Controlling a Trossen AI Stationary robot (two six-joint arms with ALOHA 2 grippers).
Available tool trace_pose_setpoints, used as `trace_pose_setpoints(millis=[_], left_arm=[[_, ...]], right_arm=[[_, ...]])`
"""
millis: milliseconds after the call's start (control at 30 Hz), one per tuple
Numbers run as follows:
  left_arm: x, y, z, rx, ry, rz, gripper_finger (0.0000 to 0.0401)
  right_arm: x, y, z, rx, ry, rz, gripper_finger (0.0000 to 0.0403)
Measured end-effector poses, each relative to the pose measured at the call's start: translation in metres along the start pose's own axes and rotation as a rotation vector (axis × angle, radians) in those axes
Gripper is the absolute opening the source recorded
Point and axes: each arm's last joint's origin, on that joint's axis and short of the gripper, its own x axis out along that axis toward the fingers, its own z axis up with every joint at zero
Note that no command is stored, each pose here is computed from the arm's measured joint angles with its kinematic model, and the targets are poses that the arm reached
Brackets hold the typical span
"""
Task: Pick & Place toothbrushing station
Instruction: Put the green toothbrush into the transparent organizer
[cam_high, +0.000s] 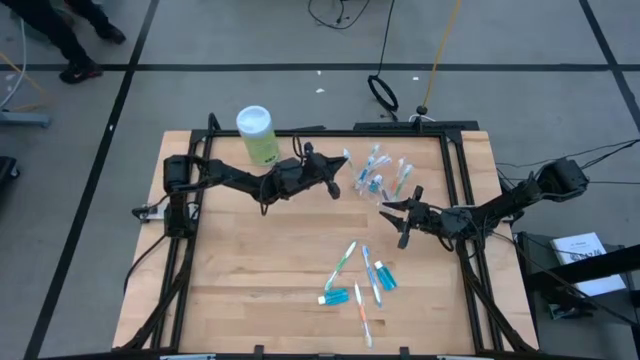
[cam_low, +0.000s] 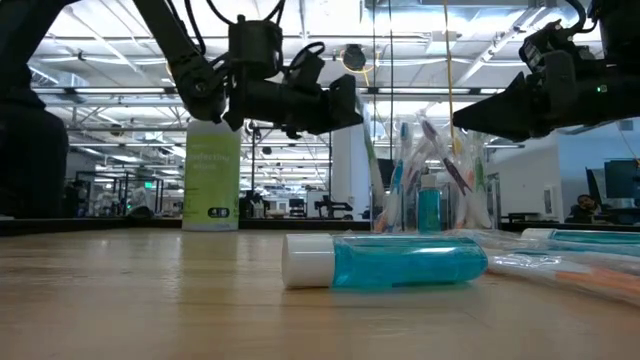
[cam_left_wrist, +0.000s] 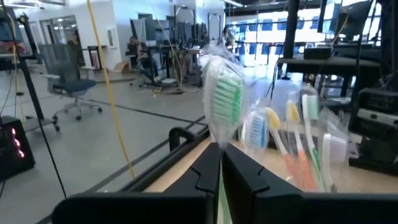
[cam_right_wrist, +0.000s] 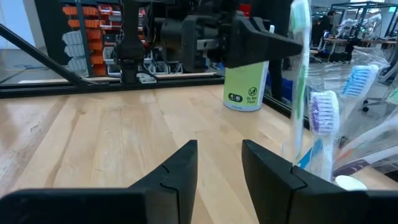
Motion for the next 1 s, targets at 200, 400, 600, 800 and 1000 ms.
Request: trace_pose_setpoints(millis=[200, 400, 600, 800, 1000], left_arm=[[-0.001, 0.0, -0.012, 0.03, 0.121, -0.004, 0.0021], [-0.001, -0.001, -0.015, 0.082, 0.148, -0.03, 0.0022], [0.007, -0.003, -0.008, 0.089, 0.167, -0.091, 0.0039], [0.023, -0.003, 0.001, 0.124, 0.297, -0.084, 0.0102], [0.03, 0.0, 0.006, 0.143, 0.378, -0.088, 0.0122]], right_arm=[[0.0, 0.0, 0.0, -0.003, 0.001, 0.0, 0.0116], [0.0, 0.0, 0.0, -0.003, 0.0, 0.0, 0.0116], [0.0, -0.001, 0.004, -0.057, -0.033, -0.009, 0.0116], [0.001, -0.005, 0.016, -0.058, -0.14, -0.046, 0.0116], [0.002, -0.007, 0.013, -0.078, -0.115, -0.053, 0.0116]])
